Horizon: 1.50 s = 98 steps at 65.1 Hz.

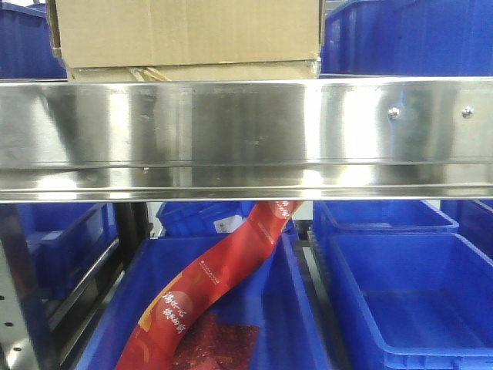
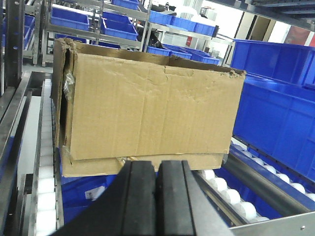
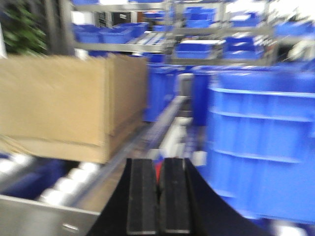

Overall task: Stack two boxes on right shelf middle
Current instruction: 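Open both grippers and withdraw them from the boxes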

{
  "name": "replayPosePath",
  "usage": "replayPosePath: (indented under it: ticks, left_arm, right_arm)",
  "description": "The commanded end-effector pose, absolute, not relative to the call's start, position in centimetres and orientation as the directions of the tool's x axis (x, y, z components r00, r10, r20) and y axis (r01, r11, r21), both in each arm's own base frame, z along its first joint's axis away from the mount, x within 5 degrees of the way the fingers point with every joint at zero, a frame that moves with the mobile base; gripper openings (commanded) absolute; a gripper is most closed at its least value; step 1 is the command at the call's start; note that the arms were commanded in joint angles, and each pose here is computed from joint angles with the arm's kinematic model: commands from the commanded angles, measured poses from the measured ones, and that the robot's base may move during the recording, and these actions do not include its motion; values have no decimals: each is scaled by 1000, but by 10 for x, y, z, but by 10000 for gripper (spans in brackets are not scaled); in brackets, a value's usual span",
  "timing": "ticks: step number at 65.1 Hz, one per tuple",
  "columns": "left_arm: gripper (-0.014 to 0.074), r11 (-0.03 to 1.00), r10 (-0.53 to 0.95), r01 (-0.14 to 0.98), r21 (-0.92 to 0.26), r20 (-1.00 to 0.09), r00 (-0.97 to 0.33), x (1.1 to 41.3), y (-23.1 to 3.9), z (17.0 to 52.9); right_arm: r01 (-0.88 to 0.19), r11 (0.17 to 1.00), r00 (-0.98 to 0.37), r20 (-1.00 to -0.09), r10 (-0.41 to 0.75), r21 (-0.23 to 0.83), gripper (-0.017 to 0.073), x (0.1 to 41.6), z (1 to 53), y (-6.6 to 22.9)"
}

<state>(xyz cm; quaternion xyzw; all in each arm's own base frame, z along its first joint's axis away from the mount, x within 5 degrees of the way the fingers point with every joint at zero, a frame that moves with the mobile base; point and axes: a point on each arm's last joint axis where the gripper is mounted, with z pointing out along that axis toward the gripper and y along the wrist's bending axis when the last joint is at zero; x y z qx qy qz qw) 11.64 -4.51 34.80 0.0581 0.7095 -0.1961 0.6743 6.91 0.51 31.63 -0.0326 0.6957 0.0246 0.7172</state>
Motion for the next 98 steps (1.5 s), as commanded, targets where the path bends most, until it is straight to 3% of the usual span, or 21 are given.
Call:
replayPosePath:
  ticks: [1, 8, 17, 26, 29, 32, 89, 98]
  left_arm:
    - [-111, 911, -188, 361, -198, -980, -63, 115, -46, 350]
    - [-111, 911, -188, 361, -198, -980, -63, 115, -46, 350]
    - [-111, 912, -186, 361, -196, -981, -62, 115, -46, 350]
    - [-111, 912, -186, 361, -196, -981, -62, 115, -46, 350]
    - [-111, 912, -186, 361, -196, -981, -62, 115, -46, 350]
    - [-111, 912, -186, 361, -196, -981, -62, 115, -46, 350]
    - [-111, 912, -185, 361, -196, -981, -64, 115, -46, 349]
    - [-111, 958, -75, 273, -85, -996, -48, 110, -32, 327]
  right_arm:
    - [-23, 995, 79, -992, -97, -99, -165, 70, 304, 2]
    - [60, 992, 119, -986, -120, -114, -165, 72, 284, -3]
    - [73, 997, 89, -996, 15, 22, -165, 67, 248, -5]
    - [74, 997, 84, -996, -16, -10, -165, 61, 215, -4]
    - [75, 997, 130, -991, -20, -11, -165, 57, 218, -4]
    - [72, 997, 68, -997, -18, -13, -165, 56, 212, -4]
    - [72, 997, 79, -997, -18, -13, -165, 56, 213, -4]
    - [72, 997, 79, -997, -18, -13, -165, 56, 213, -4]
